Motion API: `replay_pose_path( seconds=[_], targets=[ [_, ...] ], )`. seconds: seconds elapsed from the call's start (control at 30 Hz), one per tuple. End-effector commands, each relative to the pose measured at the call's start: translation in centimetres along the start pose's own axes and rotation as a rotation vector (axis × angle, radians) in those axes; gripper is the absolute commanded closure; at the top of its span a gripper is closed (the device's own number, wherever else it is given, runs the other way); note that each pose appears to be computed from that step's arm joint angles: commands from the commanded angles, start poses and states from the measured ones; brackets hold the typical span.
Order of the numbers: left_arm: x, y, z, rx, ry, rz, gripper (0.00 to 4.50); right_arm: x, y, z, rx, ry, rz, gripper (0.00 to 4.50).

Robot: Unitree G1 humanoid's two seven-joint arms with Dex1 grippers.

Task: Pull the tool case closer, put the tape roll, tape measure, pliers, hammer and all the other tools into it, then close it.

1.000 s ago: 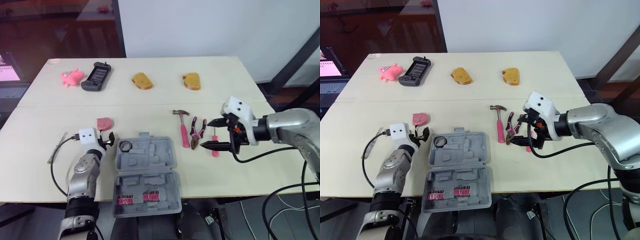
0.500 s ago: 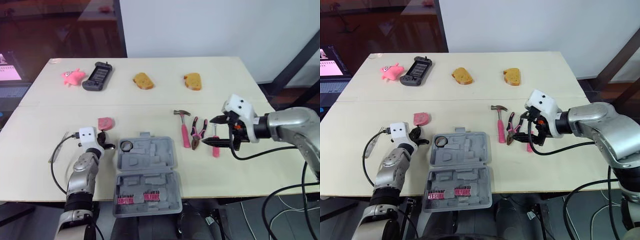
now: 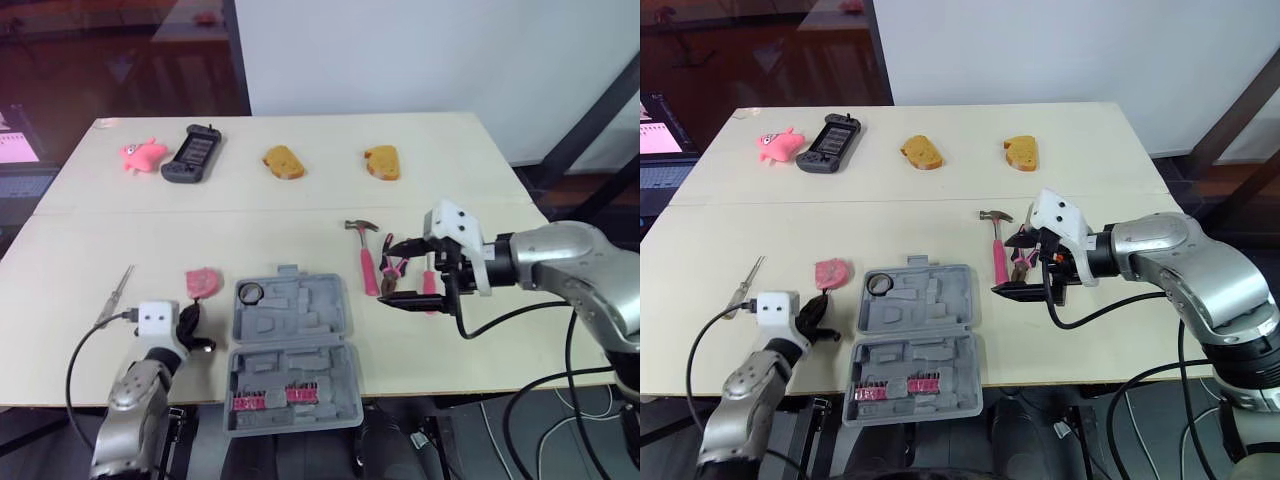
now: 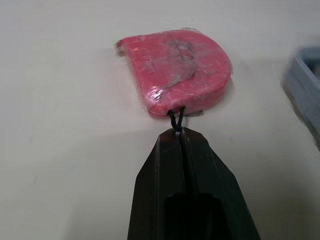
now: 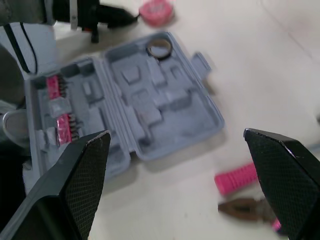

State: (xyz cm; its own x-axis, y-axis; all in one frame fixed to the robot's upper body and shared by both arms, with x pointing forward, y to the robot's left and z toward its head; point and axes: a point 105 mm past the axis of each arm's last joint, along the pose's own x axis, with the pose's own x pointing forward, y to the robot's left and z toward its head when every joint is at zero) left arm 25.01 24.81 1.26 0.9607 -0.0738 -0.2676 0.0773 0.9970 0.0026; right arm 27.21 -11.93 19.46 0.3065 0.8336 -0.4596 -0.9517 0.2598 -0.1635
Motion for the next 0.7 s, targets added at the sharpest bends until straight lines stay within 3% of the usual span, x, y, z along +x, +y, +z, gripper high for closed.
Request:
replay_pose_path(
  seconds=[0.03, 0.33, 0.7],
  targets=[
    [-2.9, 0.9, -2.2, -0.013, 0.059, 0.017, 4.48, 0.2, 1.1, 2.1, -0.076, -0.108, 0.073, 0.0],
    [-8.6, -1.1, -5.2, 0.014, 0.168, -0.094, 4.48, 1.1, 2.7, 2.6, 0.011, -0.109, 0.328, 0.0],
    [-12.0, -1.5, -5.2, 0.013, 0.209, -0.093, 4.48, 2.2, 2.7, 2.0, -0.005, -0.087, 0.377, 0.0]
  ],
)
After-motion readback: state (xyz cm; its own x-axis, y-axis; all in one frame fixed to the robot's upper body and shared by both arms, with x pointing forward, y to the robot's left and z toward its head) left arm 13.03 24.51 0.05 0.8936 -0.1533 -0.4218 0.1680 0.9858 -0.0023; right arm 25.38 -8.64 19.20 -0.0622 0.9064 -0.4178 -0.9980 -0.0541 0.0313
